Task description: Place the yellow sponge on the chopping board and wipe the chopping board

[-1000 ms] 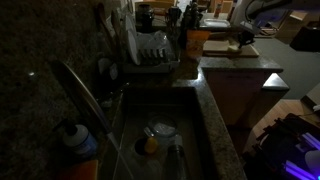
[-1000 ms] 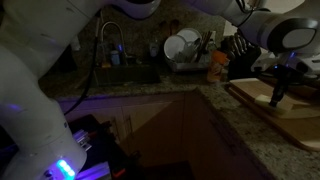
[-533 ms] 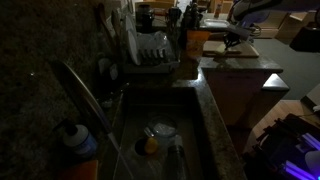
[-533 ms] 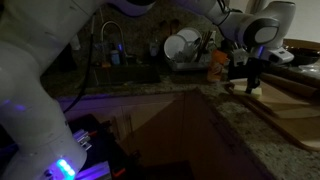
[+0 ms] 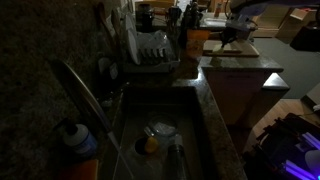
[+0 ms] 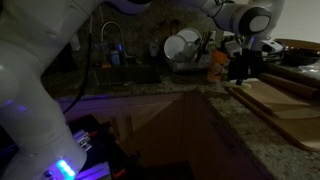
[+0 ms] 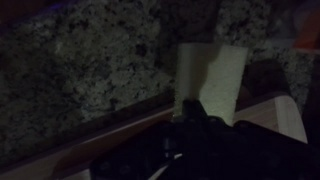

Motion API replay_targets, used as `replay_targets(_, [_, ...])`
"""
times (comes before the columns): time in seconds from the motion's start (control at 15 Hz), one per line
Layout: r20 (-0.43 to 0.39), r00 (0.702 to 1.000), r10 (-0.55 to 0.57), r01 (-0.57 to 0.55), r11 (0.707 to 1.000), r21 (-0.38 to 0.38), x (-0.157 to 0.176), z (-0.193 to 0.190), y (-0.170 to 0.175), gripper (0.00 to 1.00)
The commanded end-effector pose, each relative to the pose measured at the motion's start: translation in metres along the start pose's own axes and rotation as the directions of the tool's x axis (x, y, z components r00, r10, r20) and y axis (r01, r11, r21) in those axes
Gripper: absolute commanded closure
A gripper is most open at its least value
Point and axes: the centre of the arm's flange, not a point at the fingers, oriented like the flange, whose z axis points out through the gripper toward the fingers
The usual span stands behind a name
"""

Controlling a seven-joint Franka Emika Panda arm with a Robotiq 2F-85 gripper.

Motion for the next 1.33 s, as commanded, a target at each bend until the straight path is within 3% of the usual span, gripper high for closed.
replay_targets(0.0, [-0.079,0.995,0.063,-0.059,0.997,0.048,0.035,-0.03,0.039,1.0])
replay_targets(0.27, [-0.092,0.971,0.221,-0.21,0.971,0.11,0.076,-0.037,0.09,1.0])
replay_targets(0.33, [-0.162,0.948,0.274,-0.251,0.956,0.149,0.082,-0.034,0.099,1.0])
replay_targets(0.53, [-0.248,0.894,0.373,-0.323,0.921,0.219,0.092,-0.025,0.11,1.0])
replay_targets(0.93, [-0.283,0.821,0.496,-0.468,0.868,0.165,0.096,0.011,0.107,1.0])
replay_targets(1.13, [-0.244,0.833,0.496,-0.465,0.867,0.176,0.076,0.009,0.106,1.0])
replay_targets(1.27, [-0.187,0.879,0.438,-0.405,0.894,0.19,0.062,0.01,0.09,1.0])
